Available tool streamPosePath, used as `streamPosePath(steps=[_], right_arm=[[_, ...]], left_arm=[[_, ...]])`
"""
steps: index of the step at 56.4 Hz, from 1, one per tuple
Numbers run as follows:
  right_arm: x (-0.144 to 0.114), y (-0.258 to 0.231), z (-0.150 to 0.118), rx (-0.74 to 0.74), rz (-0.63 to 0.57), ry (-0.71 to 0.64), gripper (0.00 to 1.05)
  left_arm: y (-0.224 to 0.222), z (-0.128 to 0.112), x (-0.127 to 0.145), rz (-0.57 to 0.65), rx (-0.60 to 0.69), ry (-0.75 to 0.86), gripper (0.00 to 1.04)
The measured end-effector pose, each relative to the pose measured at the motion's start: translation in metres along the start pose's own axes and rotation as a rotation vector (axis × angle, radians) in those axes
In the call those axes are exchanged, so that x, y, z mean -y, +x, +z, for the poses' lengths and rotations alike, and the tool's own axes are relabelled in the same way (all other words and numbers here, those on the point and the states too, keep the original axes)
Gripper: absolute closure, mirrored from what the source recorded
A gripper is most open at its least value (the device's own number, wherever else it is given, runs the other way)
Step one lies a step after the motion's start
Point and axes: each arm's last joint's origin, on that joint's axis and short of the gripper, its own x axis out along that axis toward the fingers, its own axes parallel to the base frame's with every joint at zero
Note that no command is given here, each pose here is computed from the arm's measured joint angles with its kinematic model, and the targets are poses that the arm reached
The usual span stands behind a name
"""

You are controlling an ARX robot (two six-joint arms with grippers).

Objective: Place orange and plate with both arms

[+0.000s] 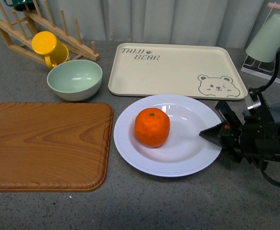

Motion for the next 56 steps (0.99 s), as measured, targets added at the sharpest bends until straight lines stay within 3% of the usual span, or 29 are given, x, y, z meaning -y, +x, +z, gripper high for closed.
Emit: streamPosePath(steps=[23, 34, 56], right_arm=[[-0.007, -0.02, -0.007, 0.12, 0.106, 0.042, 1.01], [-0.024, -0.034, 0.01, 0.275, 0.263, 0.061, 1.01], [-0.053, 0.001, 0.034, 0.454, 0.313, 0.178, 1.01]], left_arm=[[0.0, 0.0, 0.0, 0.0, 0.0, 0.0, 0.06], [0.0, 0.0, 0.0, 0.0, 0.0, 0.0, 0.06], [0.0, 0.0, 0.0, 0.0, 0.0, 0.0, 0.06]])
